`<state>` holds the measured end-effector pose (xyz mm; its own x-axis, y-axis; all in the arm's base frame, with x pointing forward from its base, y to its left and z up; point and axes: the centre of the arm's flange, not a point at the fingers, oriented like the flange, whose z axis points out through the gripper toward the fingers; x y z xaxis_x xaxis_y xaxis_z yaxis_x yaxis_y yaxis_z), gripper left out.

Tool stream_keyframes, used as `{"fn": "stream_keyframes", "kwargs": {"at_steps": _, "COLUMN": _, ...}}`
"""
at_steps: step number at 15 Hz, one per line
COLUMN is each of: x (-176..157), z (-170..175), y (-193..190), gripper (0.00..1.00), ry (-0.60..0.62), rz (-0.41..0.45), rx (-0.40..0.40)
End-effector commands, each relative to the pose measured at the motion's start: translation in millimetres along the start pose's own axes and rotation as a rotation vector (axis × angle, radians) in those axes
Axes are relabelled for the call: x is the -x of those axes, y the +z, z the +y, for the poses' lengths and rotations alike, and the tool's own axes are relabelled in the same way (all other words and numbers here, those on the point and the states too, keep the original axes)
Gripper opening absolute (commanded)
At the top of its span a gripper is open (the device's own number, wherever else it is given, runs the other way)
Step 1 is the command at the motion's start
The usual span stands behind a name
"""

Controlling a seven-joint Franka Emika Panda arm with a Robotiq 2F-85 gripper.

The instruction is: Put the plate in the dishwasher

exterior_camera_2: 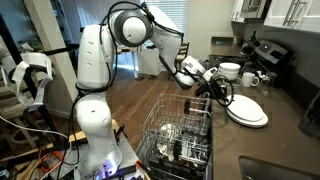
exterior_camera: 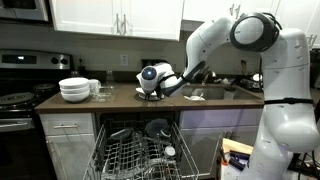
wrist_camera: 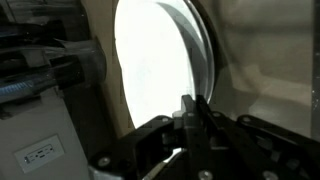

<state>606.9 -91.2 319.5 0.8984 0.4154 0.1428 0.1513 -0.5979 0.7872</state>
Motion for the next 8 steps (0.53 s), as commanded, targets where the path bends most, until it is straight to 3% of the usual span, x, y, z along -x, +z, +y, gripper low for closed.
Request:
{"fn": "stream_keyframes", "kwargs": {"at_steps": 1, "x": 5.0, "z": 12.7, "y": -15.8, "gripper": 0.02, "ry": 0.004, "rz": -0.012, "rx": 0.014}}
{"fn": "stream_keyframes", "kwargs": {"at_steps": 8, "x": 4.3, "z": 2.3, "y": -25.3, "gripper": 0.01, "ry": -0.014, "rz": -0.017, "rx": 0.054}}
